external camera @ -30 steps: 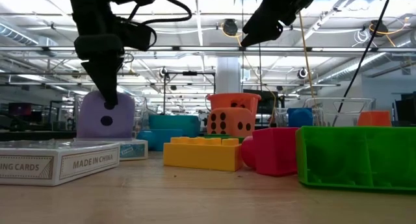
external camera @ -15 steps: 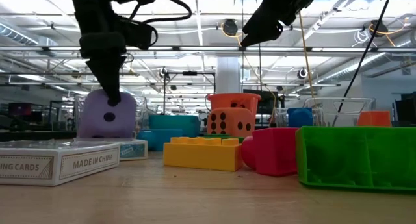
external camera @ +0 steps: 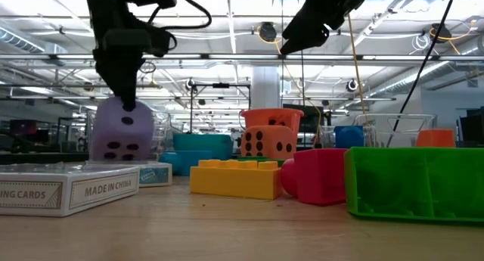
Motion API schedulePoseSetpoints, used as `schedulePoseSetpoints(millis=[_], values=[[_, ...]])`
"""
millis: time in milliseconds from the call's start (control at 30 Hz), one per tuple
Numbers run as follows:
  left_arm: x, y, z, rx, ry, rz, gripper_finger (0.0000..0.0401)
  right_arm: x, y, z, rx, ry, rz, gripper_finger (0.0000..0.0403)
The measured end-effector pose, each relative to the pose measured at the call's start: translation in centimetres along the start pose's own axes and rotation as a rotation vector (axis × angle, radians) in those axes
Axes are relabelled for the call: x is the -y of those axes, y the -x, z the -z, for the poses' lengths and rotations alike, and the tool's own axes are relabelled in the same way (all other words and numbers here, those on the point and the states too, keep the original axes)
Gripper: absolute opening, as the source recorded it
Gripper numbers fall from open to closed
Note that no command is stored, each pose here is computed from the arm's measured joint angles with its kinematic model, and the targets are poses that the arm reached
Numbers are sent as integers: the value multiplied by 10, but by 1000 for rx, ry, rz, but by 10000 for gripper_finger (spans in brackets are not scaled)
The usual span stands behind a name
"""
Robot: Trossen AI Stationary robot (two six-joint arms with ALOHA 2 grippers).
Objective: Pick & Place Toys
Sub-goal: Put the violet dice into the left transparent bin
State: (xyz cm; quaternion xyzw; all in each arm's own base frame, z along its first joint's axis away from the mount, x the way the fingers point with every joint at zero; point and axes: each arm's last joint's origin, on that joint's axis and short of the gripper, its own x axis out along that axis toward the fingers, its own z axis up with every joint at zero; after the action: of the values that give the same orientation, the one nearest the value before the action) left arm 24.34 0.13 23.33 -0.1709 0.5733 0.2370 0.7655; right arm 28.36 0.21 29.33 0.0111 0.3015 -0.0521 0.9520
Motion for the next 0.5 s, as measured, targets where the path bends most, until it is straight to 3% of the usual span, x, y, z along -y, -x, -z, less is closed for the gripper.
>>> schedulePoseSetpoints(millis=[333, 500], values=[[-15, 25, -2, 84, 72, 111, 65, 0, 0, 0, 0, 0, 0, 309], [-25, 38, -1, 134, 122, 138, 52, 0, 0, 0, 0, -2, 0, 309]])
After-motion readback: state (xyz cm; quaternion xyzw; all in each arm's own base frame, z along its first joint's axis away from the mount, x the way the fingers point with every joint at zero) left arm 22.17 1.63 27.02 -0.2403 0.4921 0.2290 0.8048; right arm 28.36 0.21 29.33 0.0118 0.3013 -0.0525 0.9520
